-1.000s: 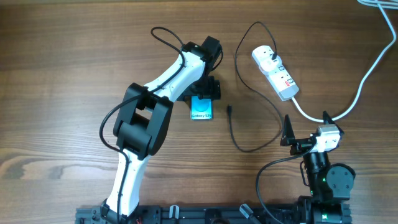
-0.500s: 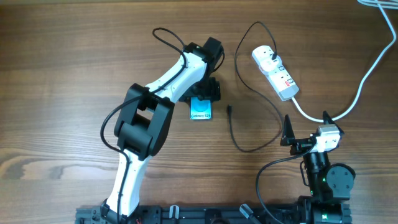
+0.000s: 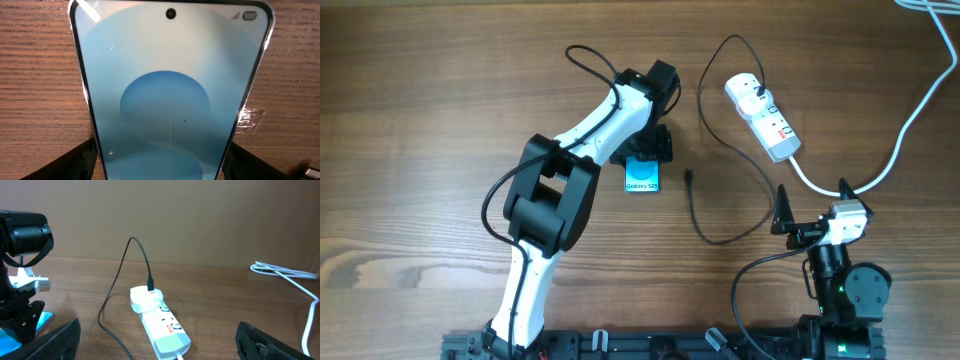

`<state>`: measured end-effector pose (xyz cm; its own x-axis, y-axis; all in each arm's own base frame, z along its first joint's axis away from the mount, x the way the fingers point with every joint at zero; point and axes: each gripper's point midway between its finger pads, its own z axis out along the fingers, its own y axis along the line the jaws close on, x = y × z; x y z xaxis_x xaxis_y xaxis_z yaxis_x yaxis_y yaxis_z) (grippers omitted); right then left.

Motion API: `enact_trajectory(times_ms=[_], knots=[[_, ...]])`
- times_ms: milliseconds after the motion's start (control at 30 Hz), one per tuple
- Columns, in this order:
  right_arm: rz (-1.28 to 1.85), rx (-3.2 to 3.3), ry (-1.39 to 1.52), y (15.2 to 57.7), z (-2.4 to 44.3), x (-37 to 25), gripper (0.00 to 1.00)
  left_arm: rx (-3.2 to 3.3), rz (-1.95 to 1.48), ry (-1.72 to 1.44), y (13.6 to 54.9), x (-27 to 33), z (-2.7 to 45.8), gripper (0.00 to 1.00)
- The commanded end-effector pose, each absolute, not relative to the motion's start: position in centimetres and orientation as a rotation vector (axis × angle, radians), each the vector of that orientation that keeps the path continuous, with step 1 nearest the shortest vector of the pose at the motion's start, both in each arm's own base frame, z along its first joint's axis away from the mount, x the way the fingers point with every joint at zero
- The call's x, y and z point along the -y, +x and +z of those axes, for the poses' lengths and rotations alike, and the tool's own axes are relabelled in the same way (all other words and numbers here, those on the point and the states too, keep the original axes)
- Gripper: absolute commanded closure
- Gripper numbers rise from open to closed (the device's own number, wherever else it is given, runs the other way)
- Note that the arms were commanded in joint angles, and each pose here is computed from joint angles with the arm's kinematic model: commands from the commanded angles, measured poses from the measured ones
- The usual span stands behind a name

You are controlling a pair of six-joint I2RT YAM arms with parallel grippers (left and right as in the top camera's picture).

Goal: Plug charger to phone and switch on socket
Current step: 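Lower the left gripper onto the phone and close on it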

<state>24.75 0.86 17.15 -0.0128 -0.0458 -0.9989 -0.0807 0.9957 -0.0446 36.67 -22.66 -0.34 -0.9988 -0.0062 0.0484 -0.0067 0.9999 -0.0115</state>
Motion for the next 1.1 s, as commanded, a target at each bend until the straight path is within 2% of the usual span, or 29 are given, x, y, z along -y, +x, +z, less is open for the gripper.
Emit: enact_trajectory(times_ms=[0,133,200,767,1067], knots=[[0.015,-1.578,-0.095,24.7,17.3,-0.7,0.00,2.986,0.060,0.011,34.3,23.5,-3.1,0.24],[0.015,-1.578,-0.095,24.7,17.3,-0.7,0.00,2.986,0.059,0.011,34.2,23.5,-3.1,0.24],[0.015,-1.578,-0.095,24.7,17.3,-0.7,0.00,2.986,0.059,0.011,34.2,23.5,-3.1,0.28],[0.015,-1.578,-0.095,24.7,17.3,-0.7,0.00,2.971,0.046,0.020,34.1,23.1,-2.8,0.27],[0.015,-1.578,-0.096,24.7,17.3,-0.7,0.00,2.988,0.063,0.031,35.2,23.4,-0.7,0.28]])
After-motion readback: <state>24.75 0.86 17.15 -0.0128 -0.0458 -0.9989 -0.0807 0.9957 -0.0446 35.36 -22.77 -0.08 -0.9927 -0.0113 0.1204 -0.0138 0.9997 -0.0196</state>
